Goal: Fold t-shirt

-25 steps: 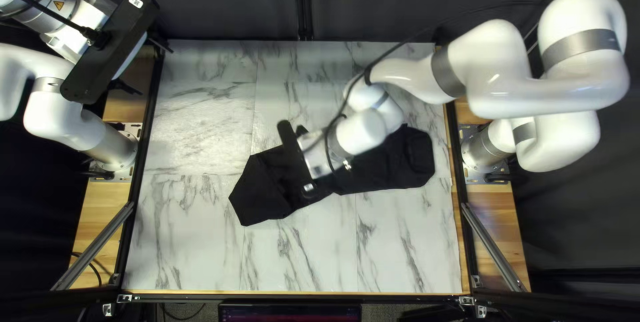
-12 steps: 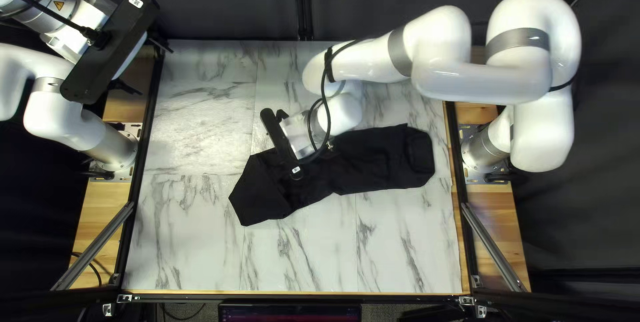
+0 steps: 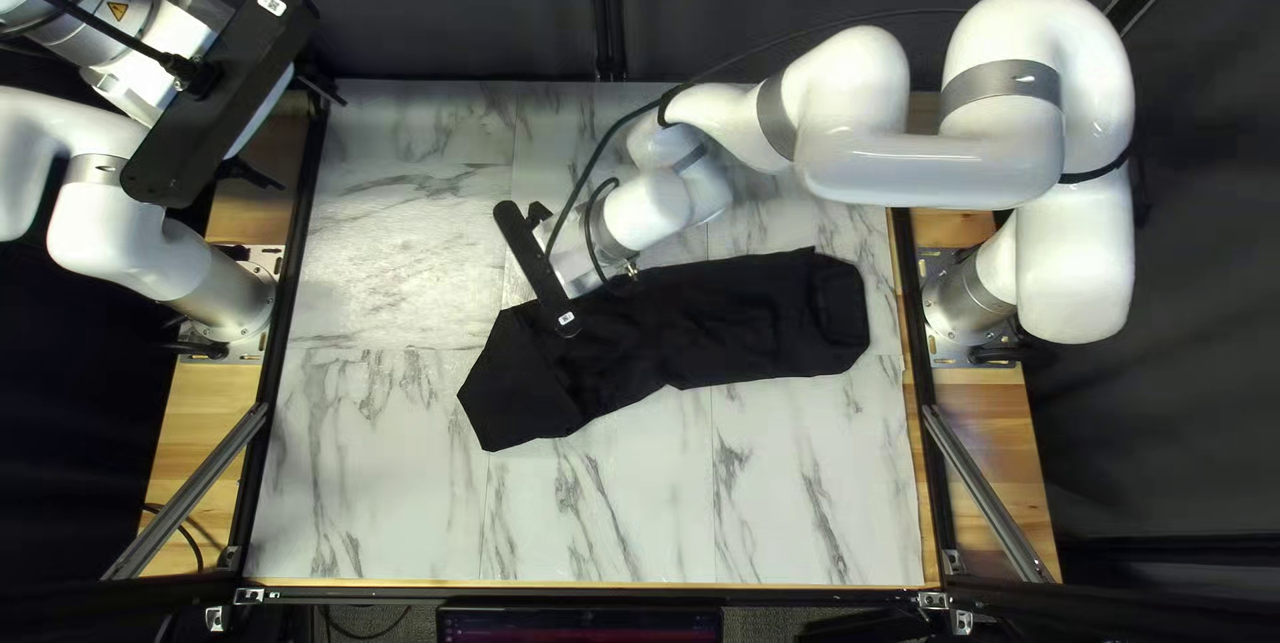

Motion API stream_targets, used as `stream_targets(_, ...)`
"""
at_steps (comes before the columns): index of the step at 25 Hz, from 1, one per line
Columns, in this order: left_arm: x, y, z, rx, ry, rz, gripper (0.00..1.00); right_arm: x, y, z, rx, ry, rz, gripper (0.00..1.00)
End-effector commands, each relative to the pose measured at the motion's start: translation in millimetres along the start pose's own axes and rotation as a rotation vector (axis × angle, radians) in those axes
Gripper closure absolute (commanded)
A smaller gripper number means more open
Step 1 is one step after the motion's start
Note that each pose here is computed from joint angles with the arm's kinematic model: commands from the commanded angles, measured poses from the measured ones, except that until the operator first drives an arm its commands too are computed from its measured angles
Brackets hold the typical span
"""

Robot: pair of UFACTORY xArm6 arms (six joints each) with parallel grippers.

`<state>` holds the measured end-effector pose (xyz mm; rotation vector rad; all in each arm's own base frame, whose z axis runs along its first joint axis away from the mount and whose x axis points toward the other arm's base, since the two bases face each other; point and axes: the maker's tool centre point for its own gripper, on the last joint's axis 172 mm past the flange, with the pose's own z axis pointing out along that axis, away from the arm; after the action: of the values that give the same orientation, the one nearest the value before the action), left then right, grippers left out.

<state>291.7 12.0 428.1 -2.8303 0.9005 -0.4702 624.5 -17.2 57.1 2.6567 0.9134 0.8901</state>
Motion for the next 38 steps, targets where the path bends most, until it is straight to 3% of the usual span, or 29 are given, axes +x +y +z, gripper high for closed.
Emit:
stream_targets(1, 0.0, 0.0, 0.0, 0.000, 0.000, 0.000, 0.00, 0.0, 0.0, 0.0, 0.000, 0.000, 0.000, 0.04)
stream_targets(2, 0.0, 0.0, 0.0, 0.000, 0.000, 0.000, 0.00, 0.0, 0.0, 0.0, 0.000, 0.000, 0.000, 0.03)
stream_targets(3, 0.0, 0.0, 0.0, 0.000, 0.000, 0.000, 0.00, 38.5, -7.3, -5.4, -0.002, -0.007, -0.076, 0.03)
stream_targets(7, 0.0, 0.0, 0.0, 0.000, 0.000, 0.000, 0.00, 59.9, -29.3, -60.5, -0.035, -0.003, -0.069, 0.00)
stream_targets(9, 0.0, 0.0, 0.0, 0.000, 0.000, 0.000, 0.00, 61.2, -38.0, -79.5, -0.049, 0.010, -0.060, 0.00)
stream_targets(18, 0.0, 0.0, 0.0, 0.000, 0.000, 0.000, 0.00, 59.5, -39.0, -81.9, -0.050, 0.011, -0.056, 0.00)
stream_targets(21, 0.0, 0.0, 0.0, 0.000, 0.000, 0.000, 0.00, 65.0, -45.4, -103.1, -0.034, 0.015, -0.025, 0.00)
stream_targets(23, 0.0, 0.0, 0.0, 0.000, 0.000, 0.000, 0.00, 81.0, -46.8, -123.4, -0.024, -0.001, -0.004, 0.00)
stream_targets(29, 0.0, 0.0, 0.0, 0.000, 0.000, 0.000, 0.00, 137.5, -54.7, -159.4, 0.029, -0.132, 0.056, 0.00)
stream_targets(35, 0.0, 0.0, 0.0, 0.000, 0.000, 0.000, 0.00, 128.5, -56.1, -161.9, 0.083, -0.294, 0.178, 0.00)
stream_targets(38, 0.0, 0.0, 0.0, 0.000, 0.000, 0.000, 0.00, 128.5, -56.1, -161.9, 0.083, -0.294, 0.178, 0.00)
